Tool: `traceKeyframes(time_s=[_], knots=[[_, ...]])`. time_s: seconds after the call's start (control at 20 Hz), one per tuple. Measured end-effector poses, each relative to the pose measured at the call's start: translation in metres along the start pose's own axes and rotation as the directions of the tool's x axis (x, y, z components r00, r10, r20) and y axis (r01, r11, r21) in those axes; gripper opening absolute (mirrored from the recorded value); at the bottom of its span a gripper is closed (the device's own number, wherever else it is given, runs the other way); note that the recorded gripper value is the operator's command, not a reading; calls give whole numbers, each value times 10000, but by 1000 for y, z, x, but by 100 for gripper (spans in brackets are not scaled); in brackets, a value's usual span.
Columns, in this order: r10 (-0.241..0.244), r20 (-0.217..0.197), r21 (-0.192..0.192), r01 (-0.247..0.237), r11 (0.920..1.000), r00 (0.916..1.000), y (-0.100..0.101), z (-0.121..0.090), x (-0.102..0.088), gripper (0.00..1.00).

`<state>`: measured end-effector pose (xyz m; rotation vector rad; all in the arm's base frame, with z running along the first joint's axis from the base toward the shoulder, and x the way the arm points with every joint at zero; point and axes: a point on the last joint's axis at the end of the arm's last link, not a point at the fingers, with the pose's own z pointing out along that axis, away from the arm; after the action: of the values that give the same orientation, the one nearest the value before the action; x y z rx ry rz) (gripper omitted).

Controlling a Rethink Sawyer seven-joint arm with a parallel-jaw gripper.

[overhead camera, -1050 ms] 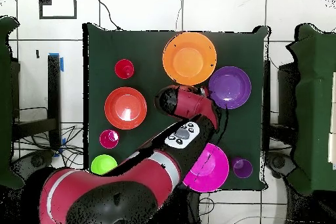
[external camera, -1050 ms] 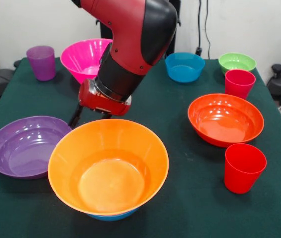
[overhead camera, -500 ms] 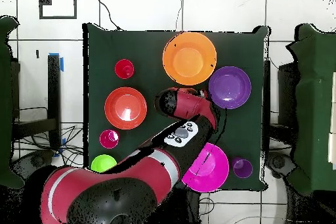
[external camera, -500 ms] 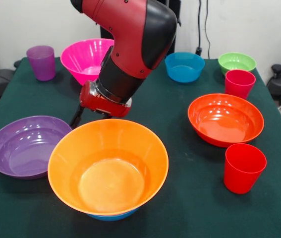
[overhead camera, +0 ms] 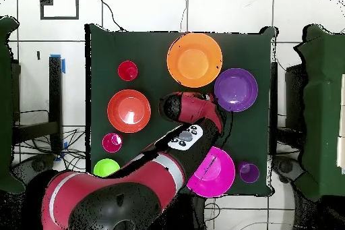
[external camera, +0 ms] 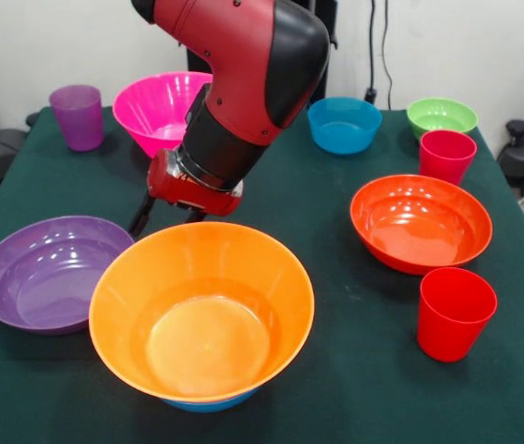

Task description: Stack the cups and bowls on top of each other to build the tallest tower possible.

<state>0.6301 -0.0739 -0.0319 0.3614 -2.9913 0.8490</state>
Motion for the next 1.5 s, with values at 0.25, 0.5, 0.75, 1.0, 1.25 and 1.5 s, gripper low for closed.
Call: traceKeyframes(time_s=[0.25,0.5,0.75,1.0,1.25,1.5], knots=[[-160,-44,47,160,9999,9999,-1,2,3,100],[-240,-153,86,241,9997,9996,-8,8,10,100],[-223,-278,102,226,9997,9994,-17,15,16,100],[-129,-371,142,135,9998,9992,-29,24,24,100],[-46,-385,188,54,9998,9992,-35,33,28,100],[-34,-528,165,43,9999,9986,-29,42,35,100]])
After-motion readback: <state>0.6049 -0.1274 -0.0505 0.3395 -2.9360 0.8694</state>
